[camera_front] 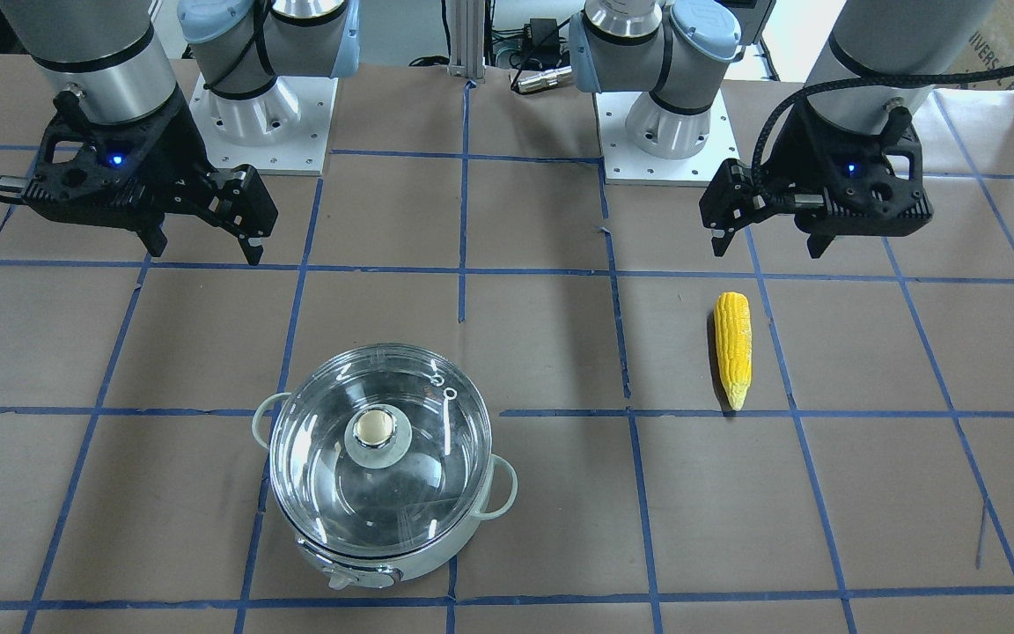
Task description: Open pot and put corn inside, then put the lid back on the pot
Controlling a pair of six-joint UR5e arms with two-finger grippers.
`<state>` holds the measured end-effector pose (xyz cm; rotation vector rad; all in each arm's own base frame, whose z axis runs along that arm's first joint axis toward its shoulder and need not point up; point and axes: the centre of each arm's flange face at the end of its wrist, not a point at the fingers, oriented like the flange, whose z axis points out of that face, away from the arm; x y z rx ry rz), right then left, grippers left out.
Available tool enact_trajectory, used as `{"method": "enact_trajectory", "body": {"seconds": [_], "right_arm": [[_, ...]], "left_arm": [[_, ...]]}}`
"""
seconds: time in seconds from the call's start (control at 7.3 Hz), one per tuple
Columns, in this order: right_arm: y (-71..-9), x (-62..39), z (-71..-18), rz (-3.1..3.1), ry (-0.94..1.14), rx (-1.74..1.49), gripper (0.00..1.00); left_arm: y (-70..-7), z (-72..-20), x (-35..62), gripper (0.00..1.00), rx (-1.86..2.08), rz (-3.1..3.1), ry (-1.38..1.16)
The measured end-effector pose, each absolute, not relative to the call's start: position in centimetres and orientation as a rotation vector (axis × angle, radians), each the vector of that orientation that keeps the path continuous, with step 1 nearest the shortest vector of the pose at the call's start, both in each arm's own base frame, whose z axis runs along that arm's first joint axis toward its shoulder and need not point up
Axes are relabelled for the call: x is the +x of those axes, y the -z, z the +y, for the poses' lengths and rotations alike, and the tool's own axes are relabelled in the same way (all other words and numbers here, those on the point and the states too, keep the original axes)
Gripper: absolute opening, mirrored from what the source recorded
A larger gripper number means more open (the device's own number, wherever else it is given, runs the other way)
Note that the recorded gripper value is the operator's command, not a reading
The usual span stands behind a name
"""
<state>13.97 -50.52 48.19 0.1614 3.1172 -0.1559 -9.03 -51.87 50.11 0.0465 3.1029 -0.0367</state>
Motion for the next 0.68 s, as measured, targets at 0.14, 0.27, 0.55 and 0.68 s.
{"method": "enact_trajectory", "body": {"seconds": [0.14,0.27,0.55,0.68], "right_arm": [[-48.2,14.3,-50.7,3.113,0.162,0.154,1.00],[-47.8,15.2,-51.2,3.099,0.166,0.129,1.00],[-46.9,18.8,-52.8,3.070,0.181,0.043,1.00],[-46.1,21.1,-54.3,3.064,0.182,-0.009,1.00]], "left_arm": [[-50.1,-51.9,-9.0,1.00,0.047,3.103,0.036],[-50.1,-51.9,-9.0,1.00,0.047,3.103,0.036],[-50.1,-51.9,-9.0,1.00,0.046,3.103,0.035],[-50.0,-51.9,-9.0,1.00,0.046,3.103,0.033]]}}
